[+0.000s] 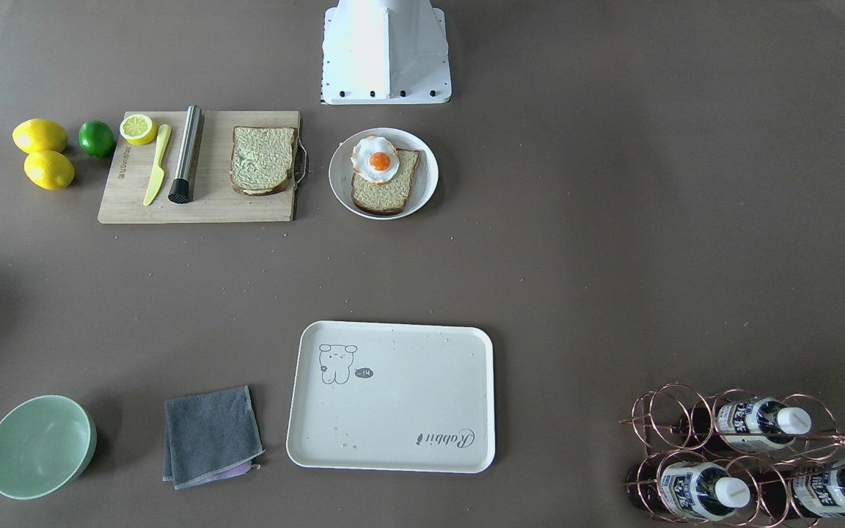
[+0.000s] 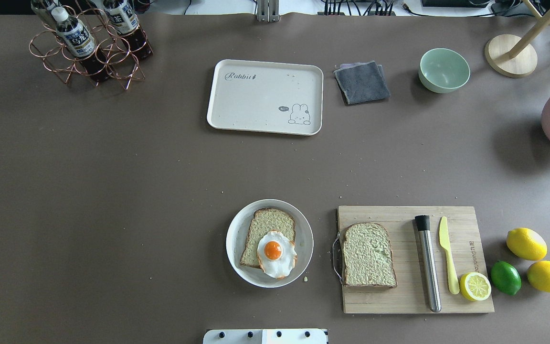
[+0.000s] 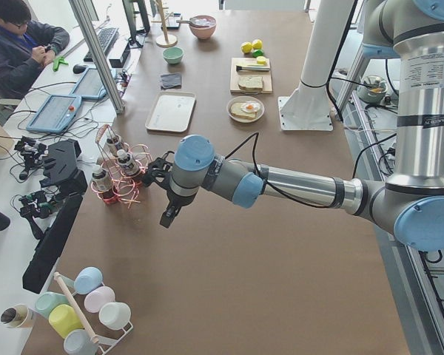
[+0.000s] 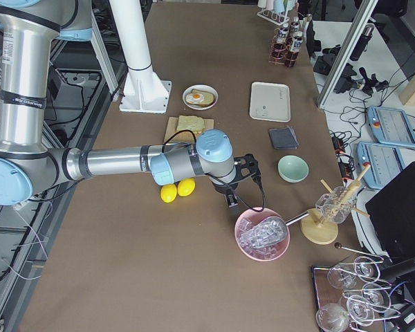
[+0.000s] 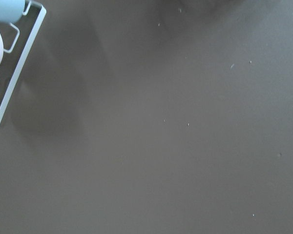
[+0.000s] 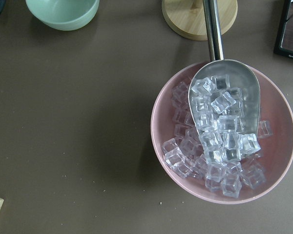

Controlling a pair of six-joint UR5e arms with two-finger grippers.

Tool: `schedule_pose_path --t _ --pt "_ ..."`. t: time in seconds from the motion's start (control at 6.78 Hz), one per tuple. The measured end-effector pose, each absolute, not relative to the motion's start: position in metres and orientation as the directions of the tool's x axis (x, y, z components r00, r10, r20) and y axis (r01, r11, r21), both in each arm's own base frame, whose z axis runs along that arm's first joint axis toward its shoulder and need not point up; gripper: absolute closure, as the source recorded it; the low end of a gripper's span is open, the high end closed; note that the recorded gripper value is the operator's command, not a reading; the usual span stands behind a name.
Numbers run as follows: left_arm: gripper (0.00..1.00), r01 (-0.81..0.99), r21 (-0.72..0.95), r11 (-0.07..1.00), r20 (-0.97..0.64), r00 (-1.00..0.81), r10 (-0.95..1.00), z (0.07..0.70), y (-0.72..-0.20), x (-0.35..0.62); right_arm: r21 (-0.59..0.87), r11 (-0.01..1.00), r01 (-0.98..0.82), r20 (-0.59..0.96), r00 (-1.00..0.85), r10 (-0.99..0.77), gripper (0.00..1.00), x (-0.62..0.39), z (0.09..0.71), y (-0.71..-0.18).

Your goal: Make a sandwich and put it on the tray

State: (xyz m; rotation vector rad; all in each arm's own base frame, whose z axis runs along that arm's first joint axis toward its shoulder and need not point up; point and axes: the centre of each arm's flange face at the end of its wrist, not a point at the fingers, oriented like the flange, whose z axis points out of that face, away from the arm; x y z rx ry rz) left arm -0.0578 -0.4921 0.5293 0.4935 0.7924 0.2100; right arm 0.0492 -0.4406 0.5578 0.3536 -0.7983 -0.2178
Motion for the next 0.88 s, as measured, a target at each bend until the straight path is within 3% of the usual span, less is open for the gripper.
schedule_pose_path --t 0.29,0.88 --pt "0.01 -0.002 0.576 0.817 -0.629 0.638 0.445 0.487 -0.510 0.001 0.408 0.910 0.074 0.675 0.646 -0.355 0.00 0.020 0.531 -0.456" --pt "0.01 0.133 0.388 0.912 -0.780 0.574 0.249 0.436 -0.505 0.120 0.165 0.983 -0.085 0.796 0.600 -0.082 0.00 -0.139 0.444 -0.439"
